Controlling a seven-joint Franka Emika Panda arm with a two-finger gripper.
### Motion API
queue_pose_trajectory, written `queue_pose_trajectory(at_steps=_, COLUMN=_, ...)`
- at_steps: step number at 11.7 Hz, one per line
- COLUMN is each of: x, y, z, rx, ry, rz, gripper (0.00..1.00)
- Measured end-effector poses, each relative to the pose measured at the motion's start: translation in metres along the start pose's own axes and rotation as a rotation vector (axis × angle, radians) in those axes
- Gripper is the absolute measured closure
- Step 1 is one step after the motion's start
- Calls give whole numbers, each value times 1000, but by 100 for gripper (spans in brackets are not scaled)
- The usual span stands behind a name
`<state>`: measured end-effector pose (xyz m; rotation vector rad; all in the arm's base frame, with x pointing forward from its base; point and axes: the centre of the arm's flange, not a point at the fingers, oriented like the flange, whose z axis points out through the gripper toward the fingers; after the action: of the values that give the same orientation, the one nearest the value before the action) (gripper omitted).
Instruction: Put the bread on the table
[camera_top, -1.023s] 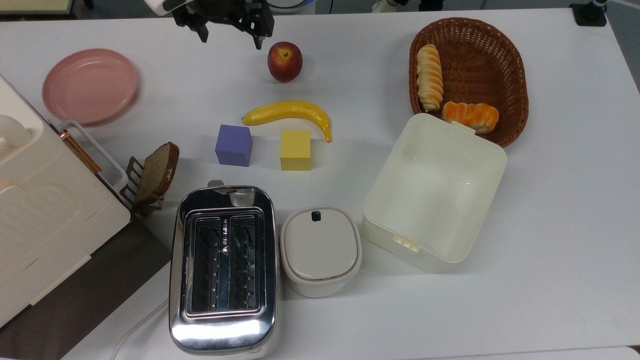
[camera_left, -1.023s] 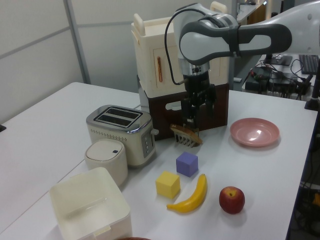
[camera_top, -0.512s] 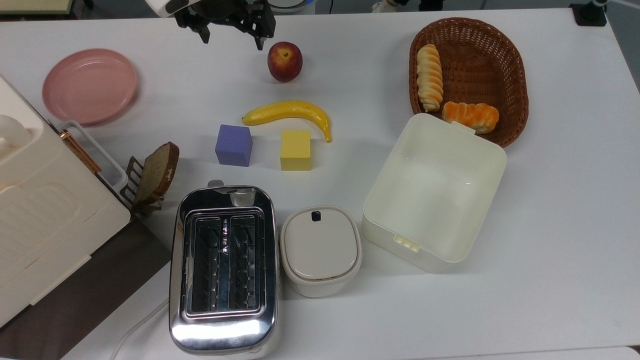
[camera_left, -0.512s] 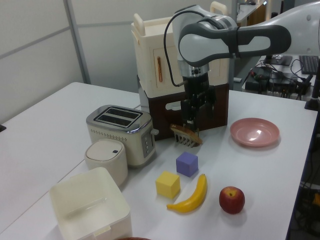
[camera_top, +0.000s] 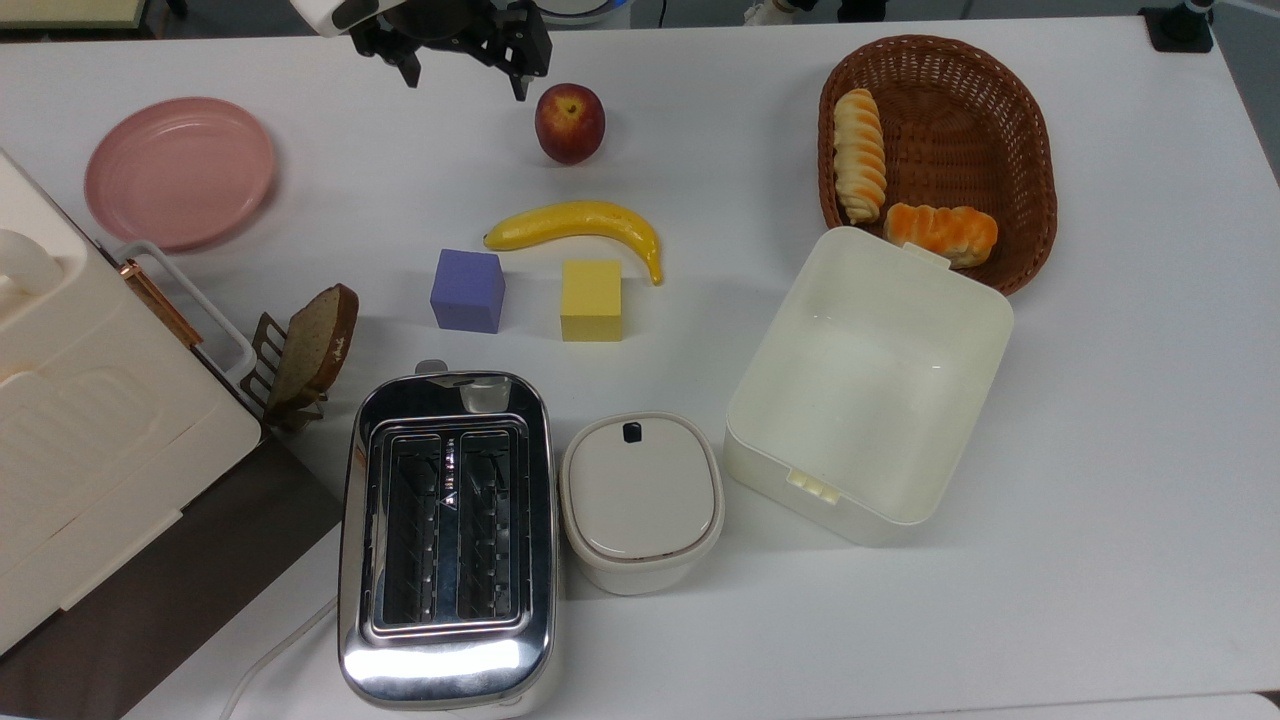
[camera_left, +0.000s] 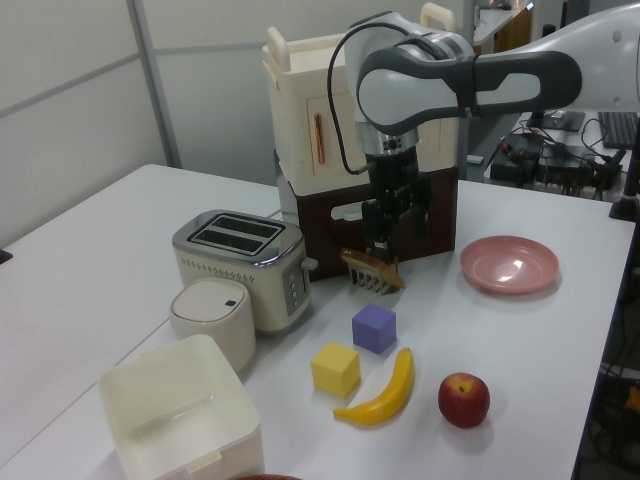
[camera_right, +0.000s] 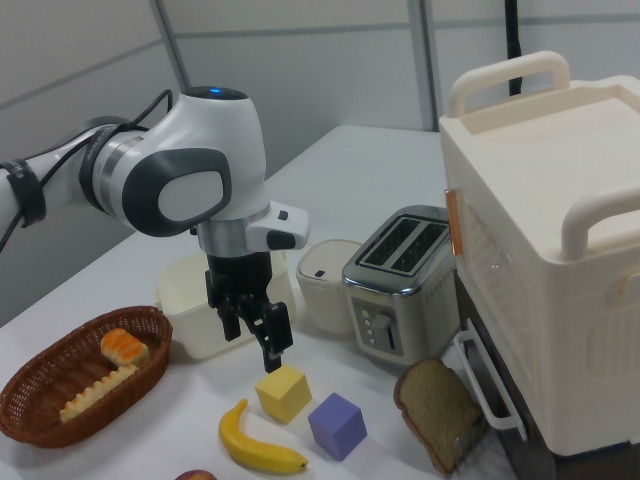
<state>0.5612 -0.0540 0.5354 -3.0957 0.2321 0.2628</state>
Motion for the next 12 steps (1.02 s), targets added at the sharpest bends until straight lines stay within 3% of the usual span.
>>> queue_pose_trajectory(at_steps=7, x=-1, y=-8, z=1, rx=-2, ry=-2, rz=-15, gripper=0)
queue_pose_trajectory(at_steps=12, x=-21, y=-133, z=9, rx=-40, ry=-5, rz=-167, gripper=0)
